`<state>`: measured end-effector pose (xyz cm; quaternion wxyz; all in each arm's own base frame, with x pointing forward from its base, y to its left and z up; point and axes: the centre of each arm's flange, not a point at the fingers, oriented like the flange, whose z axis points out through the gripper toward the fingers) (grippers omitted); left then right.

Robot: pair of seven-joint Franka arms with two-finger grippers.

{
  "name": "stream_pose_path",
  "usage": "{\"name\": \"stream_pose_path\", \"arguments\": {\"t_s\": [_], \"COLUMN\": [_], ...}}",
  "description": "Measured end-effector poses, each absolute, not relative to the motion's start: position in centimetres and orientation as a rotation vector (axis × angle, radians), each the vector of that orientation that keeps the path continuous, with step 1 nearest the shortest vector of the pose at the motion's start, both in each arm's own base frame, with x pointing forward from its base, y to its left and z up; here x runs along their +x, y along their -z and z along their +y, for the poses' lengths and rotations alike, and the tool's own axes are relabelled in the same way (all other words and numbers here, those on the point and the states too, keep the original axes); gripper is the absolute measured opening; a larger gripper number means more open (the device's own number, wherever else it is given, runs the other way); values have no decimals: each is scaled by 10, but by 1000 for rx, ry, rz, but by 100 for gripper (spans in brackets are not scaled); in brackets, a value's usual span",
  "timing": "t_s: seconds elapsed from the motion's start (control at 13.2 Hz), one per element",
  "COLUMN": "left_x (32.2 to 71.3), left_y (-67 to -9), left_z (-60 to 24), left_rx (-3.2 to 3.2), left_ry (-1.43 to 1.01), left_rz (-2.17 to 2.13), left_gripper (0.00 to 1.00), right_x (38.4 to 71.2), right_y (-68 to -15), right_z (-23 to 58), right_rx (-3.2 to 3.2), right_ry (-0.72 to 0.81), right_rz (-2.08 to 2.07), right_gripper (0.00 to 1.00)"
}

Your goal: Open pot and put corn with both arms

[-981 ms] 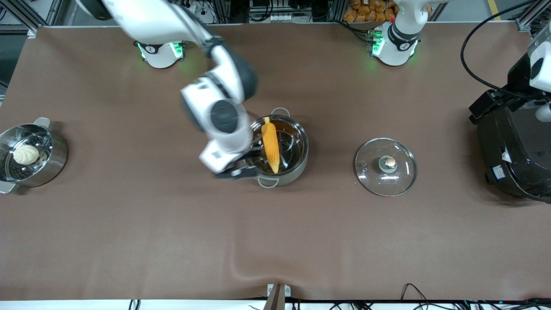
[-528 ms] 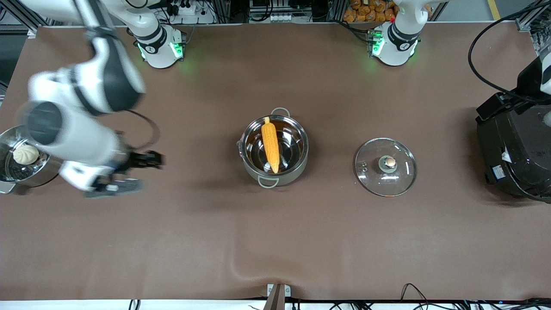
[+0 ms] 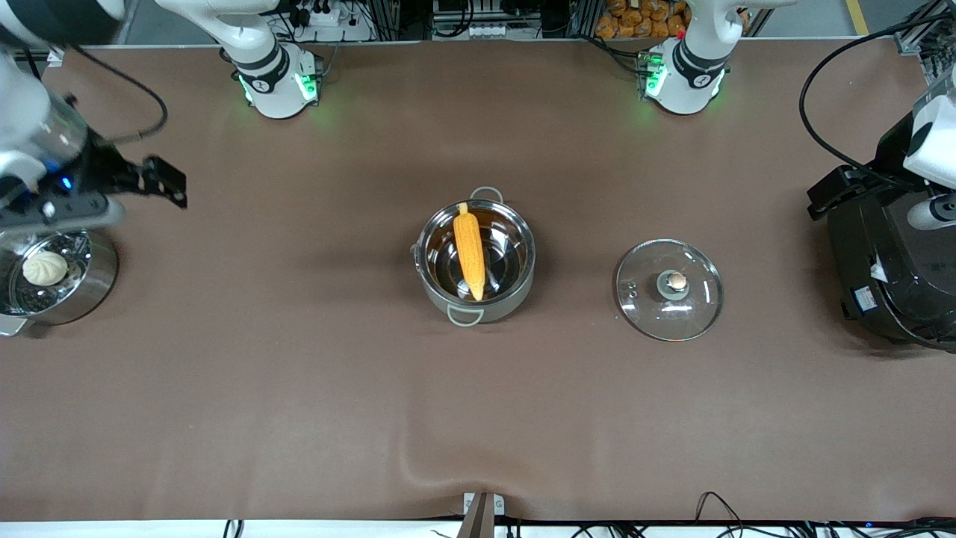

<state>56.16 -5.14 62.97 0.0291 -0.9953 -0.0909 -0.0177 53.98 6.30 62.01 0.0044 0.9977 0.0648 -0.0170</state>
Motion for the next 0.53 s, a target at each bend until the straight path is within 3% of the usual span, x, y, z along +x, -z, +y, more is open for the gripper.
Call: {"name": "stream_pose_path", "arguments": {"t_s": [0.53], "left_x": [558], "left_y": [-621], "left_z": [-53], "left_rx": [-3071], "left_ry": [8], "left_rz": [-198], "left_gripper": [100], "right_x": [534], "right_y": [-633], "right_z": [15], "right_rx": [3151], "right_ry": [-15], "right_rz": [17], "right_gripper": [100]}}
